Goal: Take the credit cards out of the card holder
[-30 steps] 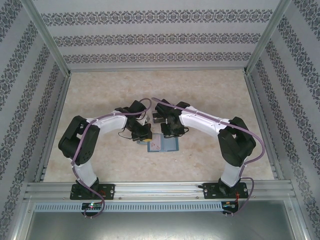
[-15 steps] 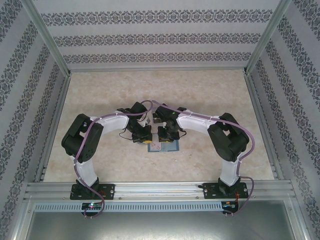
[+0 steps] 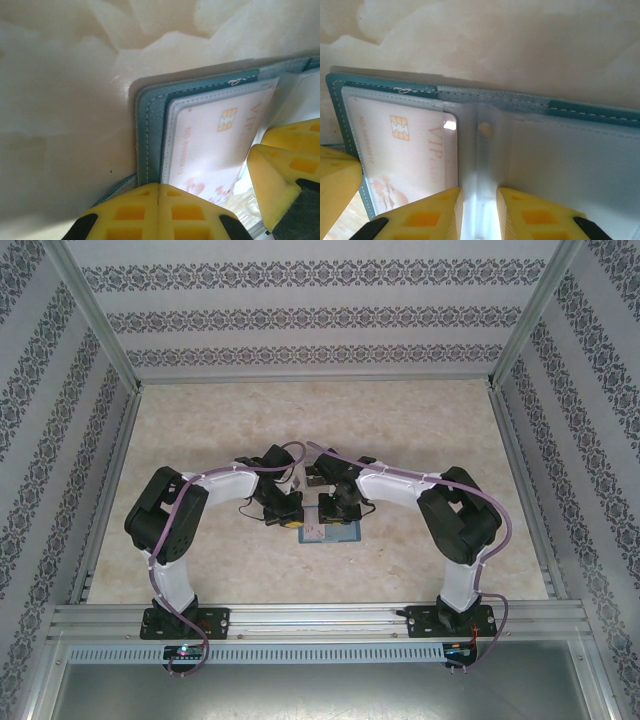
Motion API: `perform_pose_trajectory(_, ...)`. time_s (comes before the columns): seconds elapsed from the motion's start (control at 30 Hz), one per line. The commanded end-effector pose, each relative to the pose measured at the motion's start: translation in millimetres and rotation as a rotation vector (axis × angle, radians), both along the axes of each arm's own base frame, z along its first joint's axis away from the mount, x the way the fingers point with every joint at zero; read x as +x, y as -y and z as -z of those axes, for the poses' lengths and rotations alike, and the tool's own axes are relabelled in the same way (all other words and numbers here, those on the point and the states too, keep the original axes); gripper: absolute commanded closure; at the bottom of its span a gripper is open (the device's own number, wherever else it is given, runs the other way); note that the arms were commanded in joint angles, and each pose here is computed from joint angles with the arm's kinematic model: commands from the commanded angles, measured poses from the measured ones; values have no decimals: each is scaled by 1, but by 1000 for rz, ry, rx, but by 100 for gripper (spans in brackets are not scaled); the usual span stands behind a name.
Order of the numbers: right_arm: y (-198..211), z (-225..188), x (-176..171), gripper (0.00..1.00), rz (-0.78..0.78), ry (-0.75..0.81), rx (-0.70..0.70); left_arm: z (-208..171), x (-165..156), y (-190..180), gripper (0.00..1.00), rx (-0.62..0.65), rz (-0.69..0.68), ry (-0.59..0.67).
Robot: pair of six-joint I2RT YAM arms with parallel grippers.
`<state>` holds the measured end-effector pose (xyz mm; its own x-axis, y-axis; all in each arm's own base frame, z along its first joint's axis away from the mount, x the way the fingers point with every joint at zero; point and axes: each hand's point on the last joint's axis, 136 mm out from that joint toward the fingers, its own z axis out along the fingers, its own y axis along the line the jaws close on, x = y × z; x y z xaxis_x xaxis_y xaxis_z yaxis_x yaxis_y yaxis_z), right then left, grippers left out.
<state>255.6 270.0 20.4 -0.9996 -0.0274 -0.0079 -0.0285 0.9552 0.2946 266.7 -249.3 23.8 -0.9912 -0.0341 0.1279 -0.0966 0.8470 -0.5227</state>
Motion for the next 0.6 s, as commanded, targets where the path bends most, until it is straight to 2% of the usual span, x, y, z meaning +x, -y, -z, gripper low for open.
perform_pose_trajectory(0.0, 7, 0, -2, 72, 22, 1, -3, 8, -5, -2, 100, 22, 7, -7)
perform_pose_trajectory(0.17, -13, 7, -4, 72, 18, -36, 89, 1, -9, -6, 100, 21, 0, 5)
perform_pose_trajectory(0.57, -34, 11, -14, 76, -25, -73, 118, -21, -9, -13, 100, 33, -23, 55)
